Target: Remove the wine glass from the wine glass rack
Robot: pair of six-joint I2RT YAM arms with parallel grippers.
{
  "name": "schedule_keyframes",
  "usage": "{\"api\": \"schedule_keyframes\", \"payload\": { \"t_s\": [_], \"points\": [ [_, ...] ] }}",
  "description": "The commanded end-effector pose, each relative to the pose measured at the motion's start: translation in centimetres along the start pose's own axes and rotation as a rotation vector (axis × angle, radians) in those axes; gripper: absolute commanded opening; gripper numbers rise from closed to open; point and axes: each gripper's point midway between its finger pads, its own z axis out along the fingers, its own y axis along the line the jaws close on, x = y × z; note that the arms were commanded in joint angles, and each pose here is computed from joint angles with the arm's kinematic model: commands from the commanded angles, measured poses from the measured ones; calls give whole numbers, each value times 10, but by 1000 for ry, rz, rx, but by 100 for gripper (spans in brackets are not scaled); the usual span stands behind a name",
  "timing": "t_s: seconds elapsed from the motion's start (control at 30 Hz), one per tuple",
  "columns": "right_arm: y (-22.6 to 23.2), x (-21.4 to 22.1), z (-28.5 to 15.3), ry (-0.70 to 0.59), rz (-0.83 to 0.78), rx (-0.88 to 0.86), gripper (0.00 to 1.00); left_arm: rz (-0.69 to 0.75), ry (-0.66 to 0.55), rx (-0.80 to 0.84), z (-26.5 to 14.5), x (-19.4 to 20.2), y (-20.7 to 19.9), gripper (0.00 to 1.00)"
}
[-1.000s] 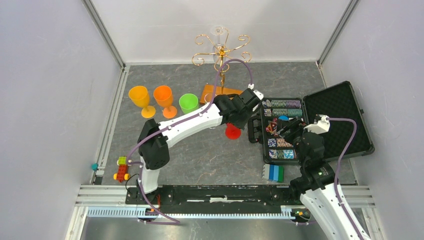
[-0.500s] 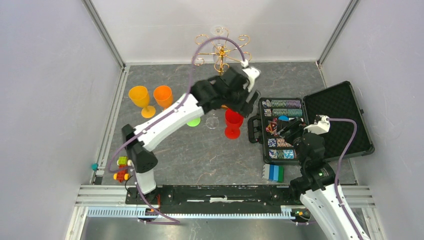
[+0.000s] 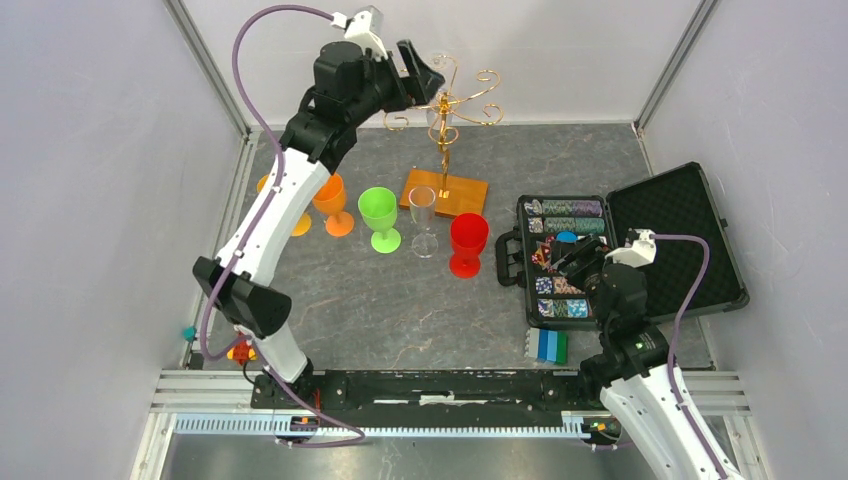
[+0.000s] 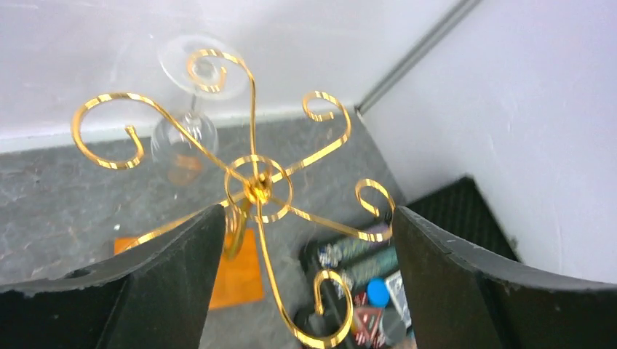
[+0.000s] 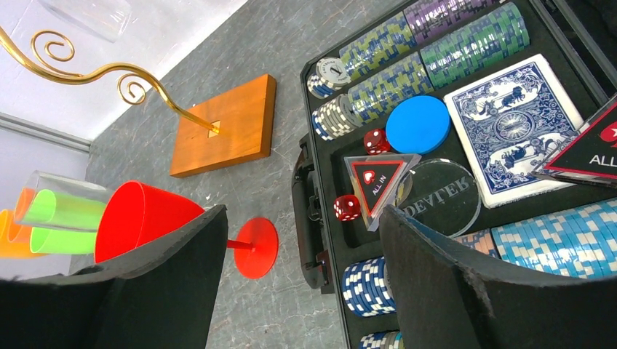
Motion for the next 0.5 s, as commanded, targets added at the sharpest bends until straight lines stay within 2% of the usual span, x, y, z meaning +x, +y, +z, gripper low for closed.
{"api": "schedule_keyframes", "payload": {
  "t_s": [0.0, 0.03, 0.17, 0.27, 0.47],
  "points": [
    [8, -9, -1, -18, 19, -21, 81, -225, -202, 18, 28, -51, 0, 82],
    [8, -8, -1, -17, 21, -20, 80, -254, -221, 6, 34, -55, 2, 76],
    [7, -5, -2, -6, 24, -20, 80, -375, -264, -45, 63, -56, 17, 64],
    [9, -4, -2, -2, 38, -27, 80, -435, -298, -80, 79, -54, 28, 52],
    [13, -7, -3, -3, 42, -40, 80, -454, -366, -182, 93, -44, 43, 51]
  ]
}}
